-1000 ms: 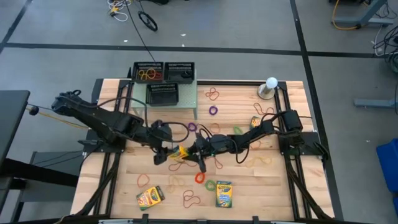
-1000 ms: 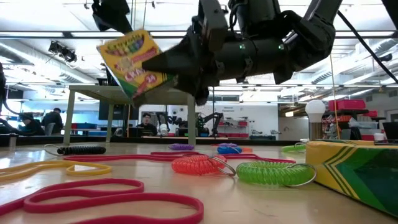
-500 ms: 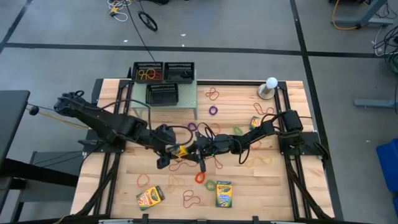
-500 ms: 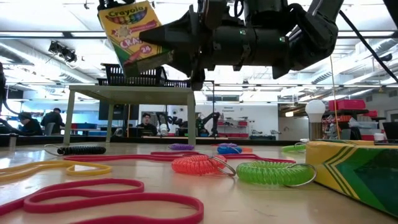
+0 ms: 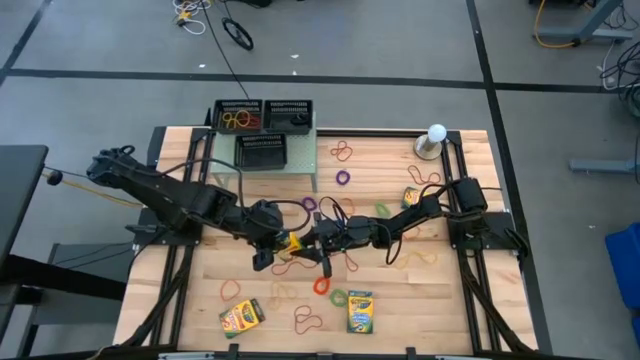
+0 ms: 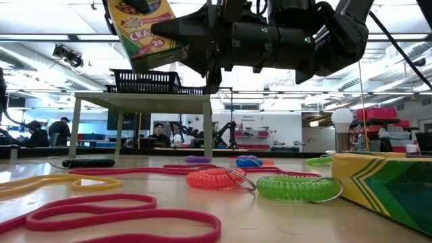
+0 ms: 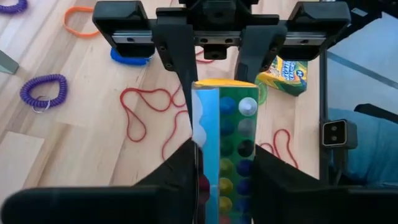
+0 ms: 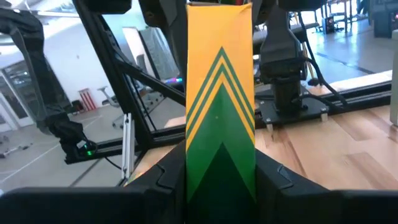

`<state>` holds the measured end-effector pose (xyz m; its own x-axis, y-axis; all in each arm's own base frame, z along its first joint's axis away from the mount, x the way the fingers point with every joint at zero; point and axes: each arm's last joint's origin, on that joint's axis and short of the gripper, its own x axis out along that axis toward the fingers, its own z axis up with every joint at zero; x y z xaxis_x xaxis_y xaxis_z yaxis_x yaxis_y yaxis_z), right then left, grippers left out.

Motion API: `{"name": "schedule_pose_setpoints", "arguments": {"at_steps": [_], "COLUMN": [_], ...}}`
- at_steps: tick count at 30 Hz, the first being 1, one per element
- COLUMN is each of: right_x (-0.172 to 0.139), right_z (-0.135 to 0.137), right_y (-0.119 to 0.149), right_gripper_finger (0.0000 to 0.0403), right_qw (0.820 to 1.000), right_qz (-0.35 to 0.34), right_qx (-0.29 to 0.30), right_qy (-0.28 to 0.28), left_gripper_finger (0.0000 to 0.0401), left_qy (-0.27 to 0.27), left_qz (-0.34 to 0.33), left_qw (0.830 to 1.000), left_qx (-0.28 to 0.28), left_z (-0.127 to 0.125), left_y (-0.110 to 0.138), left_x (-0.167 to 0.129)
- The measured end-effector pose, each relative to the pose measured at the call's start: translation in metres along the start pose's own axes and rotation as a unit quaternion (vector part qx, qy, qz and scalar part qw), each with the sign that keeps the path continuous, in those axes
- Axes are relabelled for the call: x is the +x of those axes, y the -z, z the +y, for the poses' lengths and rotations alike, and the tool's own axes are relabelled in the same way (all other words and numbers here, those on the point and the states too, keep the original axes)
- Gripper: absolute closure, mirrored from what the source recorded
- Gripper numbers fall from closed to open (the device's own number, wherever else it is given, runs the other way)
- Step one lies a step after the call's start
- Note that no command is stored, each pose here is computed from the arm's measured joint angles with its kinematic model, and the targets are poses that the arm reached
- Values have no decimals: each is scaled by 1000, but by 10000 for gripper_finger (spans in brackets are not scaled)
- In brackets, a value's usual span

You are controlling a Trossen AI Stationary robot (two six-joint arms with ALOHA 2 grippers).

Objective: Pick & Place Office Desk Supplies
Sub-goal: Put the crayon box into the bottom black bin on the shelf

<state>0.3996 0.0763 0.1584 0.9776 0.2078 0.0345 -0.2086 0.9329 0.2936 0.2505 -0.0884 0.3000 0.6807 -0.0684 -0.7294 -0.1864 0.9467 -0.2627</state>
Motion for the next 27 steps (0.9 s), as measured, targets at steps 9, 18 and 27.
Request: {"name": "schedule_pose_setpoints", "arguments": {"at_steps": [9, 18, 27], "right_x": [0, -1, -1], "right_z": [3, -8, -10], "right_y": [-2, 8, 10], "right_gripper_finger": [193, 141, 275], "right_qw": [999, 996, 995], "right_qz": [-15, 41, 52], "right_qx": [3, -16, -16], "right_qy": [35, 77, 83], "left_gripper_finger": [307, 306, 306], "left_qy": [-29, -119, -226], "left_qz": [-3, -18, -82], "left_qw": [1000, 989, 947], "left_qx": [-3, -83, -213], "left_z": [-5, 10, 63], "left_y": [-21, -49, -84], "left_x": [-34, -89, -140]}}
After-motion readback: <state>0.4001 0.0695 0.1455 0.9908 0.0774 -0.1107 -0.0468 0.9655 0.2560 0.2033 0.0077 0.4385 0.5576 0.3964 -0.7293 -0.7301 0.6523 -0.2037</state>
